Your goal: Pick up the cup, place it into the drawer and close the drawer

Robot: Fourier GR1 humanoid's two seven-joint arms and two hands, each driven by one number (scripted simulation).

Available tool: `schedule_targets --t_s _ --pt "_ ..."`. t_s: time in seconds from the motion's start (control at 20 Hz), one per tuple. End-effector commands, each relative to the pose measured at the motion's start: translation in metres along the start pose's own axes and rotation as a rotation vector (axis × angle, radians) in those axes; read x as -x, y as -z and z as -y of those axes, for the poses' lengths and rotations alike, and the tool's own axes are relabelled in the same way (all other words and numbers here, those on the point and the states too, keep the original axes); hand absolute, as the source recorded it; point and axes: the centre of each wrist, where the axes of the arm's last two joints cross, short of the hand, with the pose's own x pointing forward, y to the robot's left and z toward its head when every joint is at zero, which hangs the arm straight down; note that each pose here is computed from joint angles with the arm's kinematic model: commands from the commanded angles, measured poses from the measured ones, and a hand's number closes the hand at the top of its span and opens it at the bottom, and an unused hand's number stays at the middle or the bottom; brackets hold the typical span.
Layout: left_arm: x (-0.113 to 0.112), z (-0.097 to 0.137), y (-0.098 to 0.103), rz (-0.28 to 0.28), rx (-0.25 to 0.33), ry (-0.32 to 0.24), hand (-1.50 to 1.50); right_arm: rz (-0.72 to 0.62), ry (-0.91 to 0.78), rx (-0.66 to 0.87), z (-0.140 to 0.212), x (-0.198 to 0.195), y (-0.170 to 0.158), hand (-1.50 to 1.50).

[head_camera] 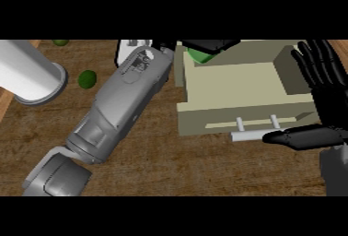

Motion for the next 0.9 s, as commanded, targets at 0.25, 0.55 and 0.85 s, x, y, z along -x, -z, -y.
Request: schedule_targets --t_s 0.25,0.55,0.85 --pt "0.028 0.005 -0.009 -0.181 0.132 0.153 1.50 0.043 0.025 -0.075 -0.003 -0.012 0.016 -1.50" --pt "0.050 0.003 -0.024 -0.186 0.159 0.136 -1.50 0.062 0.035 -0.109 -0.017 -0.010 0.018 -1.50" --pt "0.046 0.003 -0.024 -0.145 0.077 -0.046 -1.50 0.091 0.169 -0.315 -0.039 -0.009 0.023 -1.50"
